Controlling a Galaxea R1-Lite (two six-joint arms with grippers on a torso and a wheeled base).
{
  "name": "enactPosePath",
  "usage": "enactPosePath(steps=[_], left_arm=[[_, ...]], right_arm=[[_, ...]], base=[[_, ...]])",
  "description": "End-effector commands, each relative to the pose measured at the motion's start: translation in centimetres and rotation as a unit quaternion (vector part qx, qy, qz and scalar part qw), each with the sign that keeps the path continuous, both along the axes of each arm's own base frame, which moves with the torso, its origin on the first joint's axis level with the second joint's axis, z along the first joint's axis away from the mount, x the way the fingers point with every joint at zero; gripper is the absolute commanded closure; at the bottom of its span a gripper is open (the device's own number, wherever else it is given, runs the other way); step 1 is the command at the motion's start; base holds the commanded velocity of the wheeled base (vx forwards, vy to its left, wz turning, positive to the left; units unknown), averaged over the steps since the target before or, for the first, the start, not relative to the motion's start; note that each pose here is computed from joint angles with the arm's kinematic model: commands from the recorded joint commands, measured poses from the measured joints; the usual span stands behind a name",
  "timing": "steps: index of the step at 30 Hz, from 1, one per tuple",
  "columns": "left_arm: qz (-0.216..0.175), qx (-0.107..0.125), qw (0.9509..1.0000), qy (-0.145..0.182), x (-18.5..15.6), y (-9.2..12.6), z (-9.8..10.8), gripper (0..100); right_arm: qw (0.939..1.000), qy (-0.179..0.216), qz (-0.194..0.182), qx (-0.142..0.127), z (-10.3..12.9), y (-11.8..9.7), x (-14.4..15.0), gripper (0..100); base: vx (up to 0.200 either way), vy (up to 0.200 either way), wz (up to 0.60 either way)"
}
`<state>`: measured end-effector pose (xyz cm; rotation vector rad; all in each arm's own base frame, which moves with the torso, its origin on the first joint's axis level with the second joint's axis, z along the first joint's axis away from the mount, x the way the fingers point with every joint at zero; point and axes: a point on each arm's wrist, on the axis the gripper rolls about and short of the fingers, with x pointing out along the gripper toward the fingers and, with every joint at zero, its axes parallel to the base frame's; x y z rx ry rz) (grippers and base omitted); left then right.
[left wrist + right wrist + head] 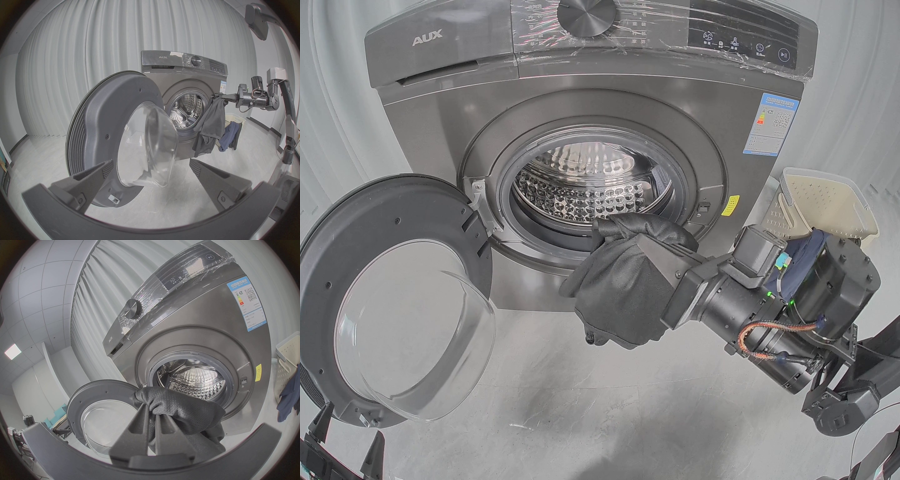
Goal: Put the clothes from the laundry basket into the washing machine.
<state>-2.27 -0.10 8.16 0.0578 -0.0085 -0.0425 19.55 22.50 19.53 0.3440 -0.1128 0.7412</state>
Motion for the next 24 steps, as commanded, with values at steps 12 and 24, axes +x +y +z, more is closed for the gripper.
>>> enactPosePath(steps=[12,24], left_arm=[[-0.193,-0.061,0.9786,0.037,4.2,-0.8,8.2,0],[-0.328,-0.069,0.9245,0.181,12.6,-4.5,7.8,0]], right_arm=[[0.9997,-0.018,0.008,0.017,0.8,1.8,1.2,100],[0.9998,-0.010,-0.012,0.013,-0.1,1.8,2.6,100]], base=[[0.000,0.000,0.00],[0.000,0.000,0.00]])
